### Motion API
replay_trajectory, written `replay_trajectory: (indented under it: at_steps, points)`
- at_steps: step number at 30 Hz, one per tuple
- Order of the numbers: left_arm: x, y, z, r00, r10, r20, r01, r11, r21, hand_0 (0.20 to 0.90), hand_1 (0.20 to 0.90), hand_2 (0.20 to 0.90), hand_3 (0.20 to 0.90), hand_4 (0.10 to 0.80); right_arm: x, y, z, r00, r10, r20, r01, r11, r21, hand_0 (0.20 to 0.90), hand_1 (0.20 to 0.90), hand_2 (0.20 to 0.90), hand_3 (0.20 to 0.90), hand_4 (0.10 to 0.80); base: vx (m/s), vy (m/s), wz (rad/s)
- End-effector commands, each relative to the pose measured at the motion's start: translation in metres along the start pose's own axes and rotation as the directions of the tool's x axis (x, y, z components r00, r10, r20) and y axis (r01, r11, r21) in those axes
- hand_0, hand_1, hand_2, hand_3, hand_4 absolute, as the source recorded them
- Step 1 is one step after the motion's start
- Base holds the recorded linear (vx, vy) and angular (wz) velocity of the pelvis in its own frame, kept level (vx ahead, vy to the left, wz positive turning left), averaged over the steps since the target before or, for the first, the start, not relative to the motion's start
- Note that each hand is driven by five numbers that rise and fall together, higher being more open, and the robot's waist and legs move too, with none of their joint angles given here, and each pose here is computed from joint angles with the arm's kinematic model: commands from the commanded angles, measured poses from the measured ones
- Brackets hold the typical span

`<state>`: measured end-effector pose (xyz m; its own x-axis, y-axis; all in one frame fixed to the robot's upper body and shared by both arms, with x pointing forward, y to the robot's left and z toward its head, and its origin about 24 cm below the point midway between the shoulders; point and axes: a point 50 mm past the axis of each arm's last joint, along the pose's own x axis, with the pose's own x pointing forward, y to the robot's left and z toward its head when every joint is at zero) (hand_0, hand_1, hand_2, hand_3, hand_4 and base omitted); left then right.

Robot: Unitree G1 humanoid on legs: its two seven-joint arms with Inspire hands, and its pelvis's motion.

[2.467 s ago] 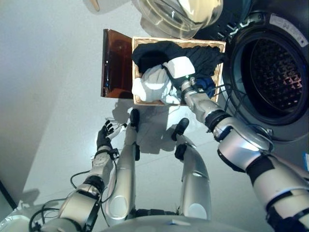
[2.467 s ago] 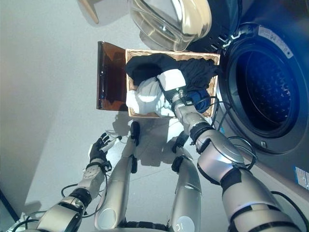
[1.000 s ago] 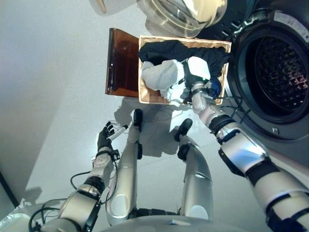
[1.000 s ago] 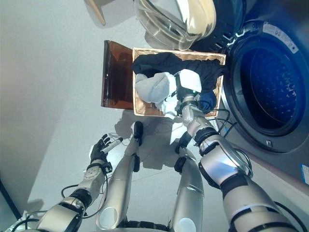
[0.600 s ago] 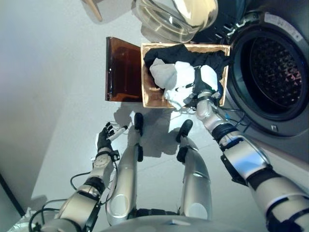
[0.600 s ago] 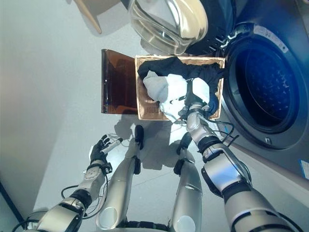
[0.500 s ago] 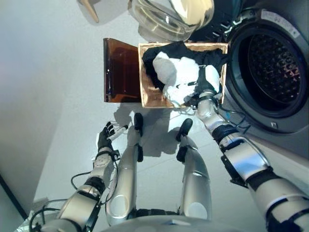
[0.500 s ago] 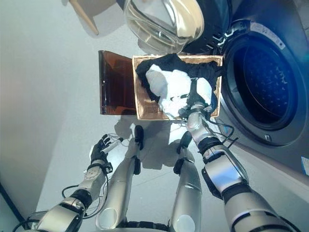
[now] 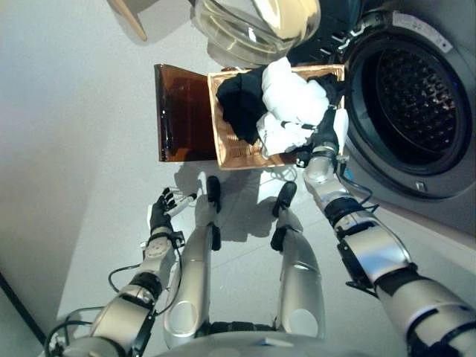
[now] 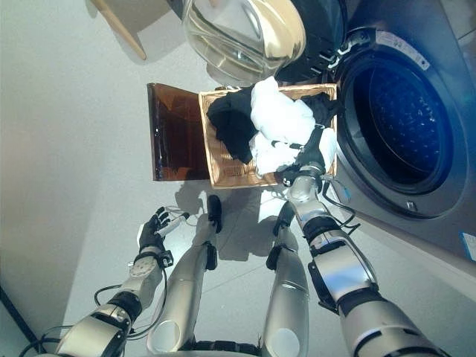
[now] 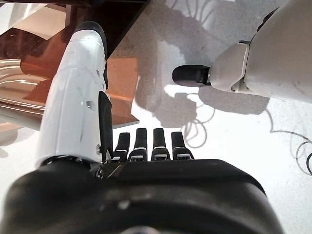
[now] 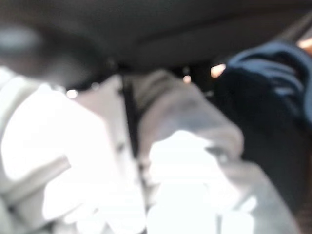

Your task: Pick up the clothes and place them into the washing machine

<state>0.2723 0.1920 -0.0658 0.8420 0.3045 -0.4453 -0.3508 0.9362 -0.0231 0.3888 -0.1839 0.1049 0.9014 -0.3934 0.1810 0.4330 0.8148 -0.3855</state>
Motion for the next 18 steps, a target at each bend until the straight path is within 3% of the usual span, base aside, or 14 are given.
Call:
replay_trajectory:
  at_steps: [1,5,18]
  points:
    - [-0.01,0.017,-0.027,0.997,0.061,-0.055,-0.06,0.998,0.026,0.9,0.9,0.9,0.9,0.8,0.011,-0.019,0.036,0.988,-0.095,0.12,0.058,0.957,0.285,0.2,0.2,0.2,0.2,0.3,0.025,0.022,-0.09]
    - [-0.01,0.016,-0.028,0.996,0.066,-0.064,-0.065,0.998,0.016,0.9,0.9,0.9,0.9,0.8,-0.005,-0.009,0.036,0.993,-0.101,0.069,0.044,0.82,0.57,0.2,0.2,0.2,0.2,0.3,0.018,0.027,-0.06]
    - [-0.016,0.025,-0.042,0.988,0.108,-0.111,-0.108,0.994,0.006,0.9,0.9,0.9,0.9,0.8,-0.049,-0.019,0.022,0.968,-0.042,0.247,-0.102,0.835,0.54,0.2,0.2,0.2,0.2,0.3,0.009,0.02,-0.04]
